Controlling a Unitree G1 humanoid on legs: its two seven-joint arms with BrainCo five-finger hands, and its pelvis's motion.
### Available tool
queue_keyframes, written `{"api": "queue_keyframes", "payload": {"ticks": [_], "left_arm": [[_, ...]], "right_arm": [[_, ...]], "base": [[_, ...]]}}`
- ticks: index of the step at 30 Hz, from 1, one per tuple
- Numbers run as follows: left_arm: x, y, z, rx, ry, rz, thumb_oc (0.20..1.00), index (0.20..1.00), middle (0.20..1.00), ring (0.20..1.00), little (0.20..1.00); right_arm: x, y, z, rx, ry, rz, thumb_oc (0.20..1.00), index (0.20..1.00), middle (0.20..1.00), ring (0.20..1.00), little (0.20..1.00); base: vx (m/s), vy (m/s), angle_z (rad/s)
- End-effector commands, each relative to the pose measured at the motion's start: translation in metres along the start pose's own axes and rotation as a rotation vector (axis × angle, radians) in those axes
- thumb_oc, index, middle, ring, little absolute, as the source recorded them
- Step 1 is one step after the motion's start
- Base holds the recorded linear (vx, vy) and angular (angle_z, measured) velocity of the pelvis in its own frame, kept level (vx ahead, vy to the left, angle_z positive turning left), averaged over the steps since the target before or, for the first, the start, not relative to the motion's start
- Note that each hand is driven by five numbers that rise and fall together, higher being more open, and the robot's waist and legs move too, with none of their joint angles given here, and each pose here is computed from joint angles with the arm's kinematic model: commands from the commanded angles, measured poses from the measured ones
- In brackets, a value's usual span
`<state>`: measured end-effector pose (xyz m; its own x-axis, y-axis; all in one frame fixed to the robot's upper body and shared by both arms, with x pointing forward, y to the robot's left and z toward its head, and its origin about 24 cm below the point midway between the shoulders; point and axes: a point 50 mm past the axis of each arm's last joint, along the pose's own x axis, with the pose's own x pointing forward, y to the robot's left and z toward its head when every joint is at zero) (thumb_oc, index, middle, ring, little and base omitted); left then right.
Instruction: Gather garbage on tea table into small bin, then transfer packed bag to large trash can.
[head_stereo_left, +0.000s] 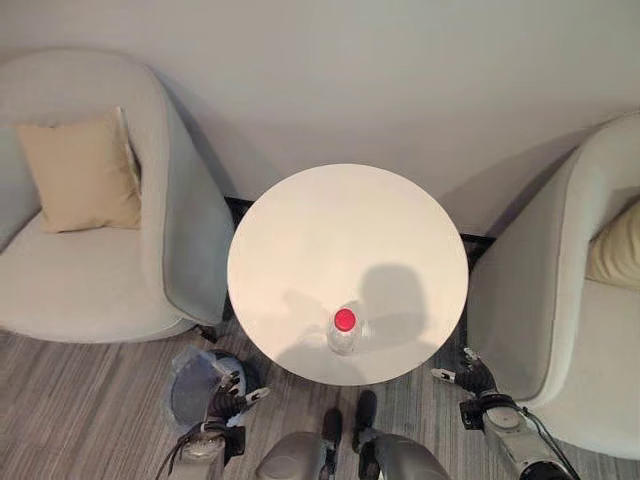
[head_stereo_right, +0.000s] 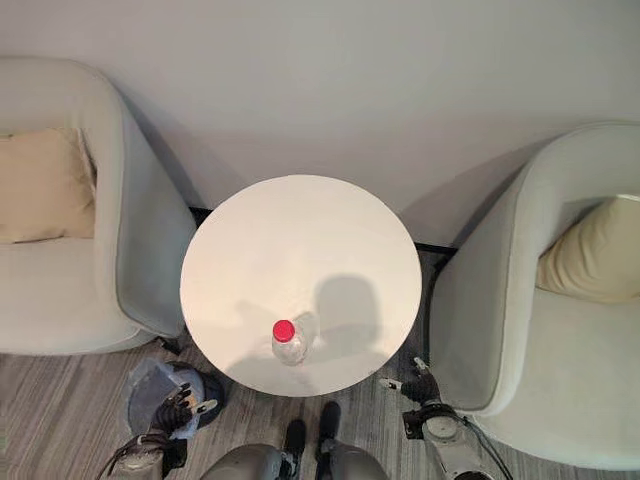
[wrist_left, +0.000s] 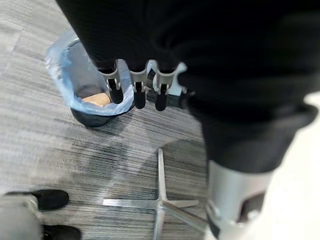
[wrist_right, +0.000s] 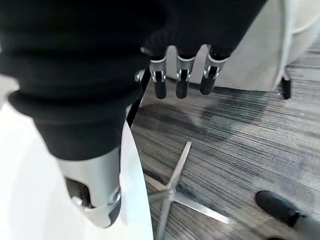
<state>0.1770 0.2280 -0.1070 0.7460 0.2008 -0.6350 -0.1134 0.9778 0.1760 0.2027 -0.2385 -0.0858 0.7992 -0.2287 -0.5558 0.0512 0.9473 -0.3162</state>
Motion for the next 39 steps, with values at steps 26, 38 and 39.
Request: {"api": "queue_keyframes", "payload": {"ticks": [26,38,39], "left_arm": [[0.001,0.009,0.006,0.062,-0.030,0.023,1.000,1.000,1.000,1.000,1.000],[-0.005,0.004,-0.013,0.049,0.020,0.014,1.000,1.000,1.000,1.000,1.000],[-0.006,0.003,-0.014,0.047,0.025,0.013,1.000,1.000,1.000,1.000,1.000]], "right_arm": [[-0.021,-0.020,0.086,-0.395,-0.455,-0.010,1.000,1.000,1.000,1.000,1.000],[-0.039,0.018,0.125,-0.486,-0.683,0.200,1.000,1.000,1.000,1.000,1.000],[-0.038,0.022,0.127,-0.481,-0.686,0.212,1.000,1.000,1.000,1.000,1.000]], "base": [[-0.03,0.090,-0.01],[0.01,0.000,-0.04],[0.04,0.004,0.06]]}}
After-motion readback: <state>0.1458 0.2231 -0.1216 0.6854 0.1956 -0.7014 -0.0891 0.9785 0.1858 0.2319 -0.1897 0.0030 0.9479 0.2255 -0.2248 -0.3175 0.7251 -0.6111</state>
